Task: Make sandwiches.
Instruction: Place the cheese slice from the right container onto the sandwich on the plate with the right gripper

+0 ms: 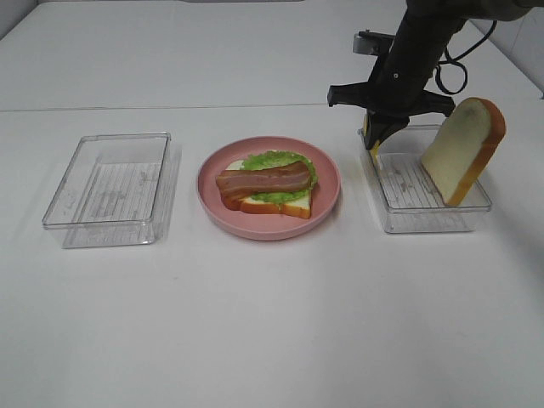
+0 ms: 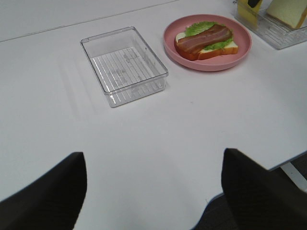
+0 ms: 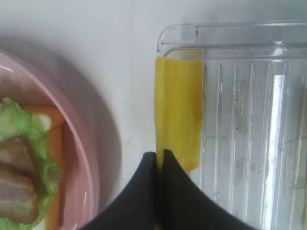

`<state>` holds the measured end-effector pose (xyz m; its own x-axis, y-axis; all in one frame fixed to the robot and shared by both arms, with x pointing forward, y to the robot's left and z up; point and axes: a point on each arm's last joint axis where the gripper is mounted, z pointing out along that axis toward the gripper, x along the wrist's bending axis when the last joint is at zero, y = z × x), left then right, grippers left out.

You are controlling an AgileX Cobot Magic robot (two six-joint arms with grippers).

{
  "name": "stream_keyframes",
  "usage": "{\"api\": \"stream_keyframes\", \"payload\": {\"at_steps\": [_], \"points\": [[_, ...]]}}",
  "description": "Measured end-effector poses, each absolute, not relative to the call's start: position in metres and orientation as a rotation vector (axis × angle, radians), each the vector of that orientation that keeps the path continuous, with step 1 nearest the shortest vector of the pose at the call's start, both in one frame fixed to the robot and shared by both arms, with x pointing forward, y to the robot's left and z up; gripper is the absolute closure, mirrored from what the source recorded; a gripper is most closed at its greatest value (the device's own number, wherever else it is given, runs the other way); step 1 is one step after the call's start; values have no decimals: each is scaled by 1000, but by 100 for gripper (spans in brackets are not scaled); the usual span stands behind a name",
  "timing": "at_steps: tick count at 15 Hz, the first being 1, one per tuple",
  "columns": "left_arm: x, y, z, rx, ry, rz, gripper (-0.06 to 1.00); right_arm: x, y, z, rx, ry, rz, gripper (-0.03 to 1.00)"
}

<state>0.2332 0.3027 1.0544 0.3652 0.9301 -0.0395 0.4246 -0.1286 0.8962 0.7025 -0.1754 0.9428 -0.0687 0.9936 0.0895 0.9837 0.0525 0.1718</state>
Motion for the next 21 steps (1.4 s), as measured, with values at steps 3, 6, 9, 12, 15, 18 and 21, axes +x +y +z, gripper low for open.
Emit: {"api": "stream_keyframes", "payload": {"at_steps": [3,6,9,12,15,18,21], "points": [[233,303,1054,1723,1206,702,21,697,-176,975,2077,2217,359,97],[233,303,1054,1723,1206,702,21,688,-172,1008,2065,2248,489,97],[233,303,1054,1723,1206,702,21,678,-151,1023,2111,2407,758,97],[233,303,1054,1723,1206,702,21,674,-126,1017,2114,2525,898,97],[233,303,1054,1723,1206,702,21,661,-71,985,2105,2723,966,97],[233,303,1054,1723,1206,702,21,661,-52,960,2149,2720,993,97],[233,303,1054,1723,1206,702,21,668,-57,946,2179,2653,929,97]]}}
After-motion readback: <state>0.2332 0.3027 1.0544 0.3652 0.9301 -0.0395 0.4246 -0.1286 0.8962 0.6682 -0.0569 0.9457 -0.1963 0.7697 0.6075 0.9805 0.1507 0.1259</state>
